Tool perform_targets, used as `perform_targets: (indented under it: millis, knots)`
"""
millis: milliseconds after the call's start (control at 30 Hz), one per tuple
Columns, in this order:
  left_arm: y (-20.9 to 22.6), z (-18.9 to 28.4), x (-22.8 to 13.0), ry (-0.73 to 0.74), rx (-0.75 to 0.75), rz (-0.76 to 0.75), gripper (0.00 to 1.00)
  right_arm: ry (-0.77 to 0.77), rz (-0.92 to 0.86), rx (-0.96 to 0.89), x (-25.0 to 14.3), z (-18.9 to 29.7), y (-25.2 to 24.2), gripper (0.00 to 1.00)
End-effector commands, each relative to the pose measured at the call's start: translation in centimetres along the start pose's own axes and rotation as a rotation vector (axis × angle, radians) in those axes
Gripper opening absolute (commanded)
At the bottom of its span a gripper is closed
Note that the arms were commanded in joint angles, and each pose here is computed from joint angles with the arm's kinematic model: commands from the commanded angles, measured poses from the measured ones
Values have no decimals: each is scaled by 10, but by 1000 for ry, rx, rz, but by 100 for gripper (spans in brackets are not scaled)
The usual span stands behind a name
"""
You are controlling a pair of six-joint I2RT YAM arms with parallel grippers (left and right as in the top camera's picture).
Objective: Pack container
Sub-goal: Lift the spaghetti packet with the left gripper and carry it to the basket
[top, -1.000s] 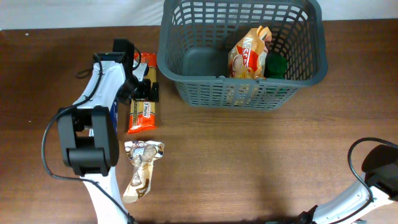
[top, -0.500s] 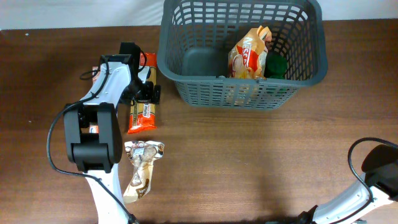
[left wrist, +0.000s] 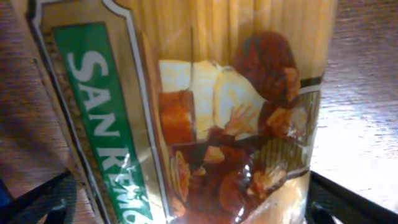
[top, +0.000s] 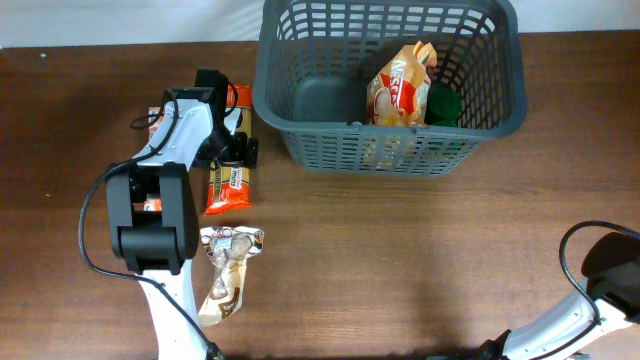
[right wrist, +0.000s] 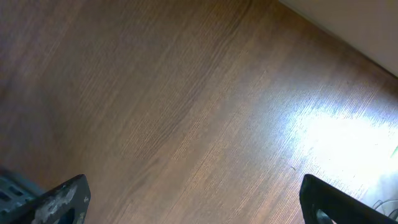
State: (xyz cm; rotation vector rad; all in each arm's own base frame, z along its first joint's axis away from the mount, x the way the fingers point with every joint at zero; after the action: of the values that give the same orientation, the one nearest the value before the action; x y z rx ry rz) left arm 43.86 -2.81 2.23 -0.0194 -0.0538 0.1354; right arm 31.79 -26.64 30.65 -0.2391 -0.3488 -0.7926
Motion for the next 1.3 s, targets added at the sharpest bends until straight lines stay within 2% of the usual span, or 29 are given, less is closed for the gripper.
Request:
perform_targets:
  millis: [0, 67, 133, 200, 233, 433, 633, 800, 1067, 1267]
  knots:
    - [0, -20, -6, 50, -7, 7, 63, 4, -11, -4, 0, -2, -1, 99]
    - [0, -19, -6, 50, -7, 7, 40, 4, -11, -3, 0, -2, -1, 99]
    - [0, -19, -6, 50, -7, 7, 31, 4, -11, -3, 0, -2, -1, 99]
    - [0, -19, -6, 50, -7, 7, 18, 4, -11, -3, 0, -2, -1, 99]
    - [0, -17, -6, 53, -6, 8, 2, 4, -11, -4, 0, -2, -1, 99]
    - [3, 20, 15, 0, 29, 8, 2, 4, -11, -3, 0, -2, -1, 99]
    - [4, 114, 64, -246, 57, 18, 2, 4, -11, -3, 0, -2, -1, 99]
    - [1, 194, 87, -456, 28, 40, 2, 4, -11, -3, 0, -2, -1, 99]
    - [6, 322, 76, -753, 32, 65, 2, 4, -11, -3, 0, -2, -1, 99]
    - [-34, 386, 44, -903, 16, -150, 2, 4, -11, -3, 0, -2, -1, 99]
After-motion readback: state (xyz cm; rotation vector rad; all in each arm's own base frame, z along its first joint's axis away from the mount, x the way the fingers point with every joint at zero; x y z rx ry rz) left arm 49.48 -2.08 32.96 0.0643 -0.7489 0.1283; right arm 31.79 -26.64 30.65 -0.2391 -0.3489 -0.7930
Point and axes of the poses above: each gripper's point midway between its finger pads, its own z axis back along the fingers, its own y axis along the line the jaws close on, x = y × z, the point moved 2 cm from there along z, back along the fingers, and after that the axes turned 12 degrees about z, right-handed, at the moved point
